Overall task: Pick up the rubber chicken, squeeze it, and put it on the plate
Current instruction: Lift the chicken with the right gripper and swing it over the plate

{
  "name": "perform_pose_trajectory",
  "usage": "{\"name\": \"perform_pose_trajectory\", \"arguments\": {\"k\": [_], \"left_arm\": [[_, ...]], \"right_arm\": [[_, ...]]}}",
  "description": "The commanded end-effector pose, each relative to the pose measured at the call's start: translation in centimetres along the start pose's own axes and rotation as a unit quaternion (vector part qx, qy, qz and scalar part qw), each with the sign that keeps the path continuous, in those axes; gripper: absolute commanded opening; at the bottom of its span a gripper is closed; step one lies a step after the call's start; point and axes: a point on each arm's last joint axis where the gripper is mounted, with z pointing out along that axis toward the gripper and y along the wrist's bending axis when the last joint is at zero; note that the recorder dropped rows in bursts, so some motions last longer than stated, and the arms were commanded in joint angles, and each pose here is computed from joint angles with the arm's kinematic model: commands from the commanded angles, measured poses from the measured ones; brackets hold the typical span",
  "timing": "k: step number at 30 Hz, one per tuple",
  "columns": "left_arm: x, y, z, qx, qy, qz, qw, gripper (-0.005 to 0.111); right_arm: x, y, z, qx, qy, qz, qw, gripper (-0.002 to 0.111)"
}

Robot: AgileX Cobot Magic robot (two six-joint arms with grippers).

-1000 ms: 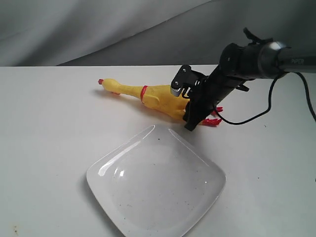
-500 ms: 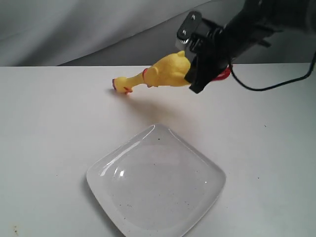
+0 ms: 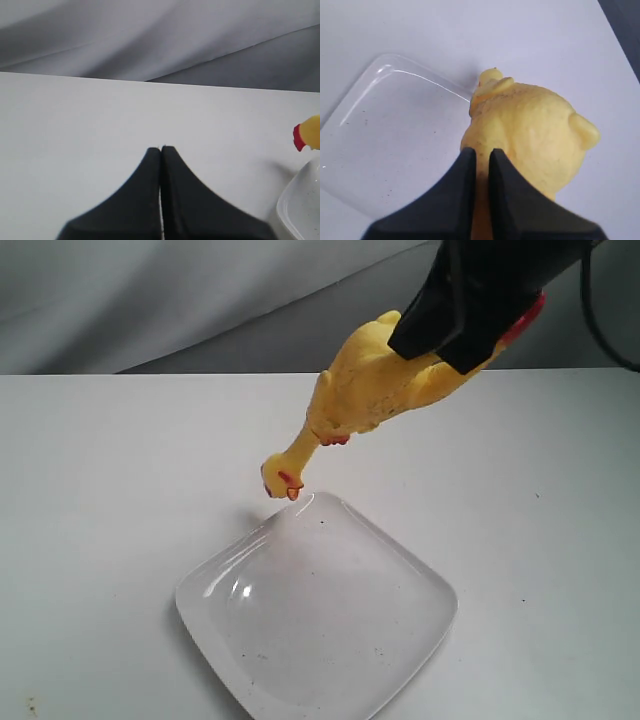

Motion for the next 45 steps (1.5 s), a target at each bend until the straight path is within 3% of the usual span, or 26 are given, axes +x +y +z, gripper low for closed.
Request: {"name": "perform_pose_trajectory", "arguments": {"k": [1,7,22,24,29,33,38,41,45], "left_arm": [[0.1,0.0,0.0,0.001,-0.001,-0.004,1.0,0.0],[0.1,0.0,0.0,0.001,-0.001,-0.004,1.0,0.0],[0.1,0.0,0.0,0.001,-0.001,-0.004,1.0,0.0],[-0.5,0.1,0.0,-0.004,-0.035,0.026,0.999,0.0],[-3.4,-0.3,-0.7,0.012,-0.198,0.024,0.98,0.0],[-4.5,-0.4,-1.2,0.018,-0.264,0.024,0.964,0.0],[-5.7,-0.6,-2.1,0.047,-0.337,-0.036,0.94,0.0],[-5.4,-0.7,-1.8,0.085,-0.309,-0.127,0.939,0.0],[-4.7,-0.9,-1.4,0.094,-0.262,-0.152,0.948,0.0]], "right_arm": [[-1.6,3.5,-3.8,0.006,-0.032,-0.023,0.999,0.0],[-2.4,6.4,-5.7,-0.012,-0.049,-0.038,0.998,0.0],[-1.5,7.4,-3.5,-0.042,-0.017,-0.03,0.999,0.0],[-1.5,7.4,-3.5,-0.042,-0.017,-0.03,0.999,0.0],[-1.5,7.4,-3.6,-0.045,-0.02,-0.03,0.998,0.0],[-1.7,7.7,-3.7,-0.057,-0.032,-0.024,0.998,0.0],[-1.8,7.8,-3.8,-0.059,-0.037,-0.025,0.997,0.0],[-1.8,7.9,-3.9,-0.062,-0.041,-0.031,0.997,0.0],[-1.8,7.9,-4.0,-0.062,-0.042,-0.031,0.997,0.0]]}}
